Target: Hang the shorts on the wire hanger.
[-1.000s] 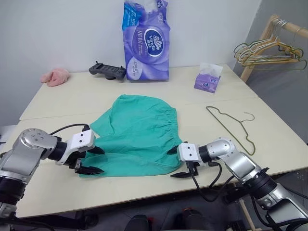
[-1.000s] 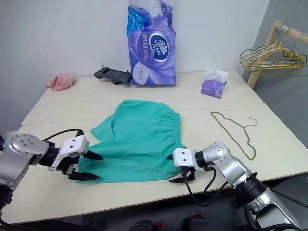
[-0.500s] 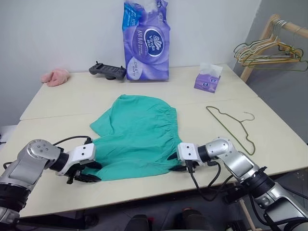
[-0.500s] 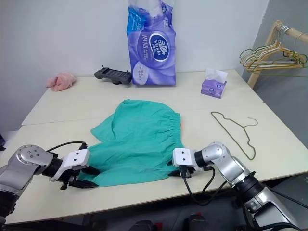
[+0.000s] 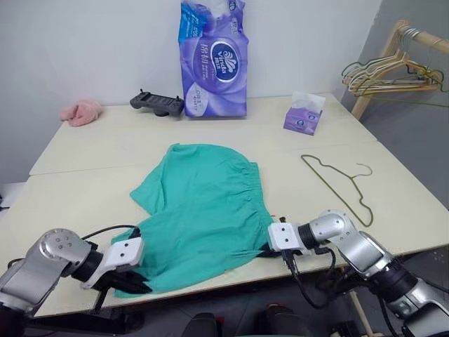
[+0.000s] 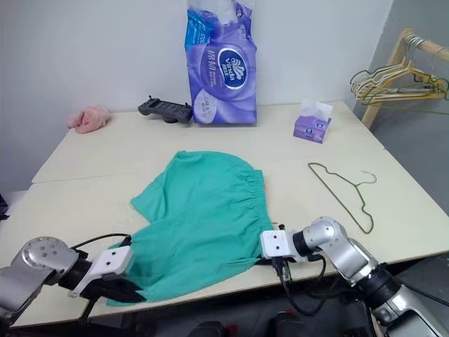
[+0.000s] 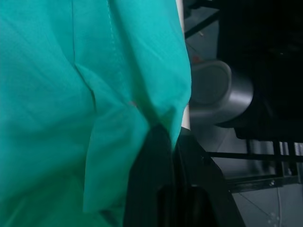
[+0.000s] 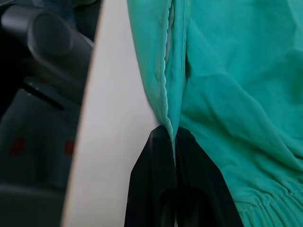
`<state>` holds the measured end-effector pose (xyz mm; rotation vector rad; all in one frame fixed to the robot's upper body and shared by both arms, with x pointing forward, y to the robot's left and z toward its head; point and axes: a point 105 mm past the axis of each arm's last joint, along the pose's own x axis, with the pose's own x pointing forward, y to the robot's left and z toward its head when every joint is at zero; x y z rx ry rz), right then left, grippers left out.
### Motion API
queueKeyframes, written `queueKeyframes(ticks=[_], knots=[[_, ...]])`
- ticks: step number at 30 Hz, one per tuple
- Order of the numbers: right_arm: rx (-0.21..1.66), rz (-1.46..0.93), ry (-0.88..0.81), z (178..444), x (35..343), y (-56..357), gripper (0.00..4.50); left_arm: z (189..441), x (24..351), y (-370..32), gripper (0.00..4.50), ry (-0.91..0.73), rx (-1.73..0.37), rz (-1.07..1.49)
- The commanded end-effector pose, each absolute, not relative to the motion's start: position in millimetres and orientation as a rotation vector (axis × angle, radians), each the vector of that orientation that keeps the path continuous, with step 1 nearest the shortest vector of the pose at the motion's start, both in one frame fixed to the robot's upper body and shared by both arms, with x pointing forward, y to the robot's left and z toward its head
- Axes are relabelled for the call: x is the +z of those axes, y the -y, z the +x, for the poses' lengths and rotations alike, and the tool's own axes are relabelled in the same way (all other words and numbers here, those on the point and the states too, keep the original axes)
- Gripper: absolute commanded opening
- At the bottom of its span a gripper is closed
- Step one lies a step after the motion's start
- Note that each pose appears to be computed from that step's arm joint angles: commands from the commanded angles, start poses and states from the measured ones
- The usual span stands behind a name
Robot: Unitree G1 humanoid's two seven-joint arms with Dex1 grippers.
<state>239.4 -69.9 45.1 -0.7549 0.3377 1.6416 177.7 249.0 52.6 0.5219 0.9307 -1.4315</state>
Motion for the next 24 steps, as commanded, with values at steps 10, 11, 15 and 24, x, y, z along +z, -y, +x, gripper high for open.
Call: queueKeyframes(ticks=[10, 11, 15, 24], knots=[[1.651, -0.654, -0.435, 224.6, 43.8, 70.6, 0.44, 179.7, 46.8, -255.6, 0.47, -0.93, -1.442, 0.598], [1.654, -0.644, -0.446, 223.7, 44.2, 71.2, 0.67, 180.7, 46.7, -254.9, 0.67, -0.925, -1.444, 0.597], [1.65, -0.626, -0.458, 220.6, 43.4, 71.5, 2.02, 178.8, 43.0, -250.8, 1.74, -0.912, -1.453, 0.587], [1.7, -0.599, -0.523, 203.1, 51.7, 77.6, 4.41, 153.4, 49.9, -241.8, 2.29, -0.957, -1.61, 0.506]])
